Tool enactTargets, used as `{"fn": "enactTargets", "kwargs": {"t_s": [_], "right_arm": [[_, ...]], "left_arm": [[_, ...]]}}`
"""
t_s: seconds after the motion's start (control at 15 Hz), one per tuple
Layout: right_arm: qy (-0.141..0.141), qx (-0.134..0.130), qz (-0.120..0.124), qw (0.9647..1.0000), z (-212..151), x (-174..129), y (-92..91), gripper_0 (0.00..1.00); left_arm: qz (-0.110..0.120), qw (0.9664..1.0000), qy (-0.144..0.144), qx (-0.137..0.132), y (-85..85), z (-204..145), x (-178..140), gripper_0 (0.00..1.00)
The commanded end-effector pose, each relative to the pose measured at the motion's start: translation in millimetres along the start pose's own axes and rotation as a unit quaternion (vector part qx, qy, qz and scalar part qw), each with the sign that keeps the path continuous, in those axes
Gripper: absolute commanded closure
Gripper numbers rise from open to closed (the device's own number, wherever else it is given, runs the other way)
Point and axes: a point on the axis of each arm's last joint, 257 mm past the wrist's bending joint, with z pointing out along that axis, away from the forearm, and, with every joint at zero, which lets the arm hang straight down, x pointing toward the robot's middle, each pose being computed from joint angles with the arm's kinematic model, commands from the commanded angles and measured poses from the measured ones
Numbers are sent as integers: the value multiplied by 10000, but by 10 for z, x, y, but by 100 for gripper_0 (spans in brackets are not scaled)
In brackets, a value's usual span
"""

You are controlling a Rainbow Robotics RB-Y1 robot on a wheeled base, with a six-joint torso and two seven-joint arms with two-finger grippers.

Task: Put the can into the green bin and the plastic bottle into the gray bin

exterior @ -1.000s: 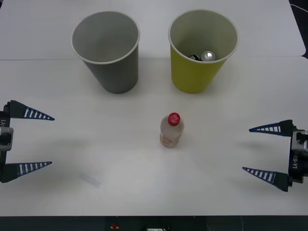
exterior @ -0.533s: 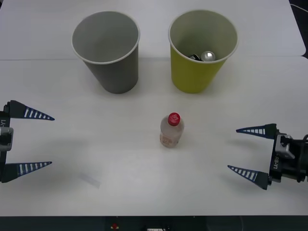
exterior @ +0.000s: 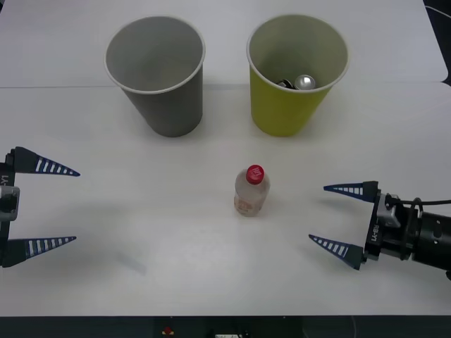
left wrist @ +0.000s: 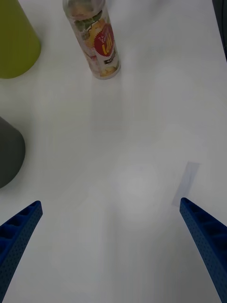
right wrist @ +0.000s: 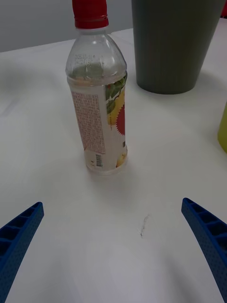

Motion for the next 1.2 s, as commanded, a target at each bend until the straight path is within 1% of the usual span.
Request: {"fn": "enactTargets", "kwargs": {"t_s": [0.07, 0.4, 0.53, 0.67, 0.93, 1.07, 1.2], "right_arm": [[-309, -60, 116, 9994, 230, -67, 32, 0], [-610, -35, 82, 9981, 550, -186, 35, 0], [-710, -49, 97, 9974, 685, -253, 72, 0], [-810, 4, 95, 9967, 780, -322, 59, 0], [-942, 59, 119, 9955, 1033, -446, 79, 0], [-1003, 47, 77, 9949, 1147, -501, 122, 0], [-1027, 28, 19, 9947, 1179, -535, 123, 0]], "left_arm": [[0, 10000, 0, 0, 0, 0, 0, 0], [0, 10000, 0, 0, 0, 0, 0, 0], [0, 10000, 0, 0, 0, 0, 0, 0], [0, 10000, 0, 0, 0, 0, 0, 0], [0, 10000, 0, 0, 0, 0, 0, 0], [0, 10000, 0, 0, 0, 0, 0, 0], [0, 10000, 0, 0, 0, 0, 0, 0]]}}
